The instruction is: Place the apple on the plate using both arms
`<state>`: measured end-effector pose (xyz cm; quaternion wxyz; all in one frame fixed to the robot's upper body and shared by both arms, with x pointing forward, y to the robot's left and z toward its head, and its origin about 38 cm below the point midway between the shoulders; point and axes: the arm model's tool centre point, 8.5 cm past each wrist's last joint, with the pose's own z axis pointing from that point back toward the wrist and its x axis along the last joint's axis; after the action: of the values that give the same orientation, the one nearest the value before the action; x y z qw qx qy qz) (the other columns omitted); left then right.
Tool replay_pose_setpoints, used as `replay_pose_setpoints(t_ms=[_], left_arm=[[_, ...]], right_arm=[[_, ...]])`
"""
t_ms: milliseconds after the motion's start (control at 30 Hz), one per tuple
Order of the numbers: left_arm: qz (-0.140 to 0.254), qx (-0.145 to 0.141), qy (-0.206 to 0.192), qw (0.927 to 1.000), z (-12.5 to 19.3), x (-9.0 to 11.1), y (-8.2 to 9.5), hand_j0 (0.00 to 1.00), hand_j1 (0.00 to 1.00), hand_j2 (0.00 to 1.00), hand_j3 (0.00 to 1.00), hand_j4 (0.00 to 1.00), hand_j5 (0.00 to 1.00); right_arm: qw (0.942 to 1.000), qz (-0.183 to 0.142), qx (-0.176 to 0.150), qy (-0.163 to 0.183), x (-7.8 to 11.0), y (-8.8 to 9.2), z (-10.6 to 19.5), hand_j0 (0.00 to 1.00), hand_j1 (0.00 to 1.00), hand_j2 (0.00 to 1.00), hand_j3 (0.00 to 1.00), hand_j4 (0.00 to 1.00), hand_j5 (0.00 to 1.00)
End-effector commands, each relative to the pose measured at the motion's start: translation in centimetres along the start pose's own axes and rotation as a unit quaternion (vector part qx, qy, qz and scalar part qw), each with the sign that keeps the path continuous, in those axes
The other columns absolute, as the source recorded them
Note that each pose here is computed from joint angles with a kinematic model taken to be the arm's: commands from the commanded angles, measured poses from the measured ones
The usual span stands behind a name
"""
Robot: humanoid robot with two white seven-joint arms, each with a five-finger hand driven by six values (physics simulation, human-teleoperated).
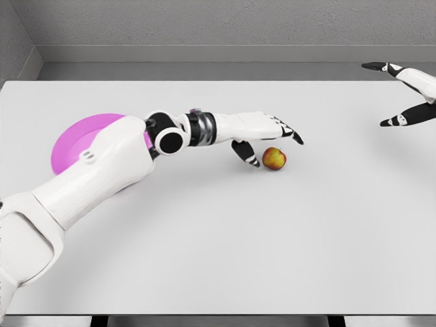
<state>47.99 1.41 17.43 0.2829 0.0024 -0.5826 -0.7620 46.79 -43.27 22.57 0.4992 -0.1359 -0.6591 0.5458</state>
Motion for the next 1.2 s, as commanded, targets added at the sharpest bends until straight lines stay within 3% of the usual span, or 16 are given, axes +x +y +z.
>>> replay_pose_setpoints(t_ms=[0,533,1100,1167], left_arm=[[0.011,-0.002,0.005,0.9999,-0.8,0.0,-0.3,0.86,0.86,0.86,0.86,0.86,0.86],[0.014,-0.030,0.004,0.9995,-2.1,0.4,-2.2,0.86,0.86,0.86,0.86,0.86,0.86],[0.021,-0.032,0.045,0.9982,-2.2,-0.9,-1.7,0.82,0.82,0.82,0.82,0.82,0.82],[0.021,-0.031,0.044,0.9983,-2.3,-0.8,-1.6,0.75,0.75,0.75,0.75,0.75,0.75]], right_arm=[[1.0000,-0.004,-0.001,-0.001,0.0,0.1,0.0,1.00,1.00,1.00,1.00,1.00,1.00],[1.0000,-0.002,-0.001,0.001,-0.1,-0.1,0.2,1.00,1.00,1.00,1.00,1.00,1.00],[1.0000,-0.002,-0.001,0.001,0.0,-0.1,0.1,1.00,1.00,1.00,1.00,1.00,1.00],[1.0000,-0.002,-0.001,0.001,0.0,-0.1,0.1,1.00,1.00,1.00,1.00,1.00,1.00]])
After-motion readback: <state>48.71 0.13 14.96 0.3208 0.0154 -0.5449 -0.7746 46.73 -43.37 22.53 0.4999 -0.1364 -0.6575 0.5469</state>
